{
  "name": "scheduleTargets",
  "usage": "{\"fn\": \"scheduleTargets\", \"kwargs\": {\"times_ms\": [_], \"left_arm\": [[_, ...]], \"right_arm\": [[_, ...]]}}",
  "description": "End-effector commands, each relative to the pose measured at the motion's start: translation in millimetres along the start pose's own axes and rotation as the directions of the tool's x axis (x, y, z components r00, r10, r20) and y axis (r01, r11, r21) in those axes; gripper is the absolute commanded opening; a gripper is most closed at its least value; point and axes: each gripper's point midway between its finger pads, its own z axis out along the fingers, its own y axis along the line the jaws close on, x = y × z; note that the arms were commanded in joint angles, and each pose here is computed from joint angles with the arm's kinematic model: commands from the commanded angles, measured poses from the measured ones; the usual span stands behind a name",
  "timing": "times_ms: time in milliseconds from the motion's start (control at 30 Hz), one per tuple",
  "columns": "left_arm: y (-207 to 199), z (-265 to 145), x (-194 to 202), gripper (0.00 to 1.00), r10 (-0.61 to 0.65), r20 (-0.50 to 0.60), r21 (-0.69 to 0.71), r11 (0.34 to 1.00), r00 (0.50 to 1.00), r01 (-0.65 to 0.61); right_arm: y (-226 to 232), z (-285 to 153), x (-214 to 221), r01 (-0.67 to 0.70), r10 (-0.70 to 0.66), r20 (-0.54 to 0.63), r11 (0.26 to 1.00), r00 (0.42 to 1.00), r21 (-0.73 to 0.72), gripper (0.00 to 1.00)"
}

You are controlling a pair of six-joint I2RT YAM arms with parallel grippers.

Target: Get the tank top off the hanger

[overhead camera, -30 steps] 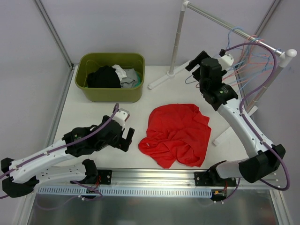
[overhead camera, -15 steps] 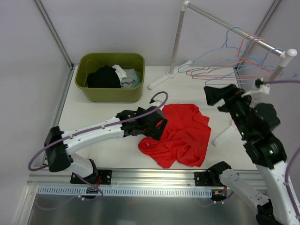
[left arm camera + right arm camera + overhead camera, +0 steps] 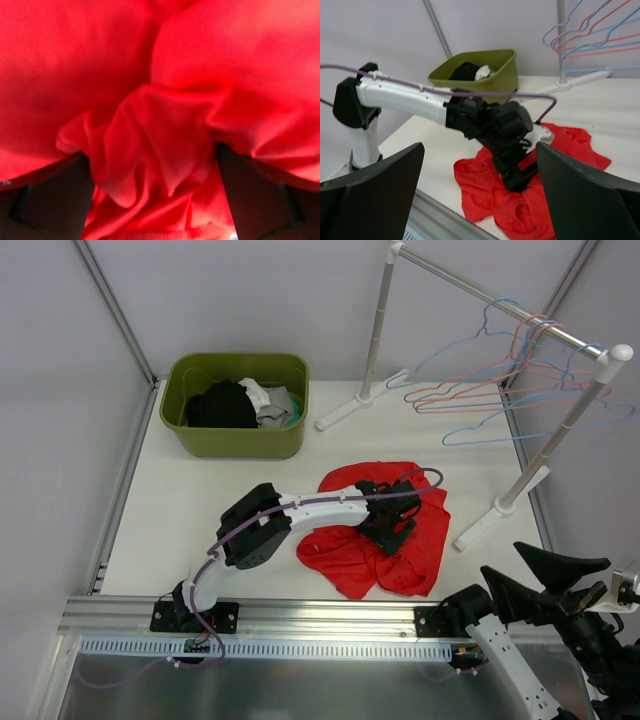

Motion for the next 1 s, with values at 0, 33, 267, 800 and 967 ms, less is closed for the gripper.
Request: {"fn": "scheduleTargets", "kwargs": {"times_ms": [0,33,267,800,967], "left_arm": [[-3.6,32.4,20.1,0.99,0.034,-0.067,-0.064,0.997,0.997,-0.038],[-2.4,46.1,34.3,0.99,0.022,-0.107,-0.079,0.996,0.994,-0.031],[15.5,55.8,71.7,0.0,-0.037,-0.15,-0.194,0.981,0.988,0.008],[134.6,-295.9,-47.4,0.0,-0.134,0.557,-0.242,0.918,0.819,0.315],[178.8,-373.6,-80.3,0.0,-0.139,0.688,-0.242,0.881,0.712,0.406]], "right_arm": [[14.0,-13.5,27.3,0.019,-0.031,-0.11,0.995,0.993,-0.103,0.99],[15.5,-17.5,28.4,0.019,-0.031,-0.109,0.993,0.994,-0.113,1.0],[21.1,-38.1,28.6,0.006,-0.014,-0.051,0.988,0.999,-0.152,1.0],[8.9,-41.3,40.9,-0.011,0.007,-0.034,0.995,0.999,-0.104,1.0],[9.4,-42.9,38.4,-0.001,-0.002,-0.027,0.994,1.0,-0.108,1.0]]}}
